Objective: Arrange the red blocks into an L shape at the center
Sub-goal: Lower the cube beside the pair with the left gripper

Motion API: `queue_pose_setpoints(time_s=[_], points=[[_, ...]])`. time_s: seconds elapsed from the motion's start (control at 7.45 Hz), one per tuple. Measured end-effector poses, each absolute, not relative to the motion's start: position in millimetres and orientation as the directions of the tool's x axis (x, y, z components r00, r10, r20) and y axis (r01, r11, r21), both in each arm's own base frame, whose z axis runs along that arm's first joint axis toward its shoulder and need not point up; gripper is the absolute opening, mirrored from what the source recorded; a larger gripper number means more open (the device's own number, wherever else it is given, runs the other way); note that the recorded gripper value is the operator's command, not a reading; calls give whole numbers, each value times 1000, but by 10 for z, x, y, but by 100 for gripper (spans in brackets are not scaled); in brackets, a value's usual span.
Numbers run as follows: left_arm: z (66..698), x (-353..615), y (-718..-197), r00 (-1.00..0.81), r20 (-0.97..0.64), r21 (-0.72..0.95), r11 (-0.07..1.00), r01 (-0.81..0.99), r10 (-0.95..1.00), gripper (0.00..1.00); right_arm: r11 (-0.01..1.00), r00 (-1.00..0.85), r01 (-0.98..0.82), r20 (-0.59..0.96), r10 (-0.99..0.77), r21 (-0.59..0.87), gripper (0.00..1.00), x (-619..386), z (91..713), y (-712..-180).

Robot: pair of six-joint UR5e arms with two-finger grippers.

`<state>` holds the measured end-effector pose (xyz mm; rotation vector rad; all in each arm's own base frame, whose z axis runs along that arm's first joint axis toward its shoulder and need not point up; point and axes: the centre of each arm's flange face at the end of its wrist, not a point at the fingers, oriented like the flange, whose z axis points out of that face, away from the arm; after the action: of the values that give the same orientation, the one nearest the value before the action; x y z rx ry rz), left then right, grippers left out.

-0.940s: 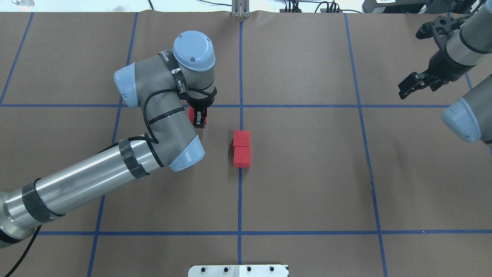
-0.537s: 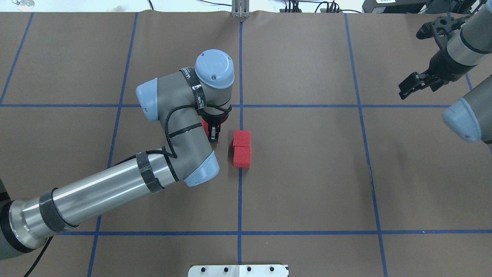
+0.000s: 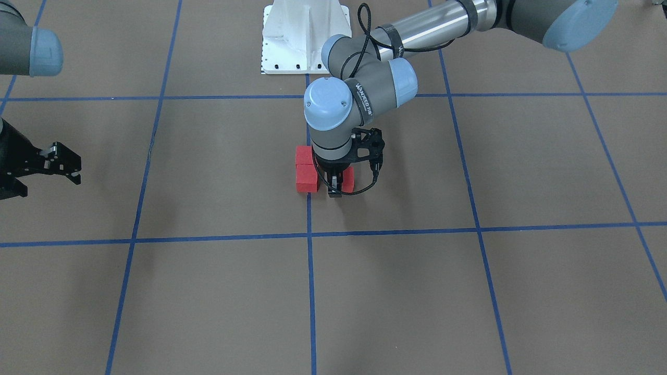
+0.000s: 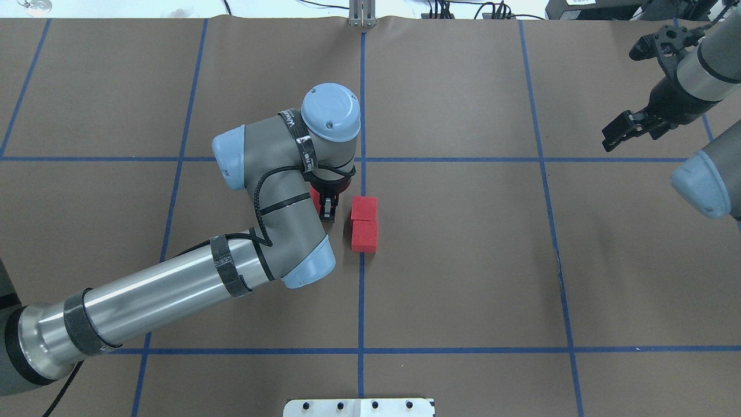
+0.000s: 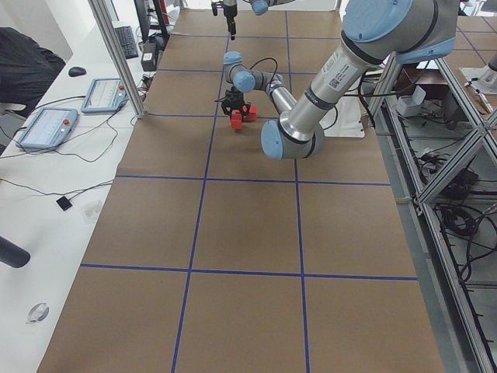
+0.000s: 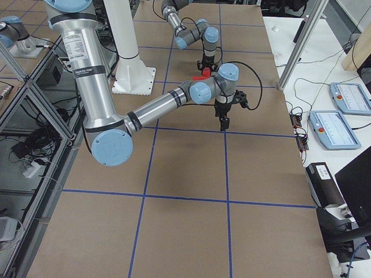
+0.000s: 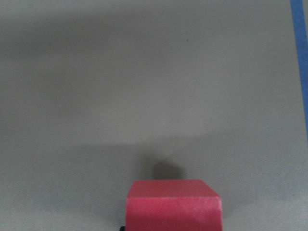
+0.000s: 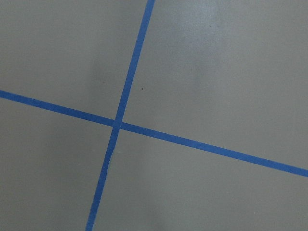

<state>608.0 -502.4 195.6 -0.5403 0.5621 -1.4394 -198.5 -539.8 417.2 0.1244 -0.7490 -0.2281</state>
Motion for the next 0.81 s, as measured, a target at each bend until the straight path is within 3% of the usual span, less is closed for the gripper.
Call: queue_pose_setpoints(time_s=[0.81], points=[[1926, 6126, -4990, 61, -42, -659, 74, 749, -997, 0, 968, 697, 166, 672, -250, 189, 99, -1982, 4165, -5343]])
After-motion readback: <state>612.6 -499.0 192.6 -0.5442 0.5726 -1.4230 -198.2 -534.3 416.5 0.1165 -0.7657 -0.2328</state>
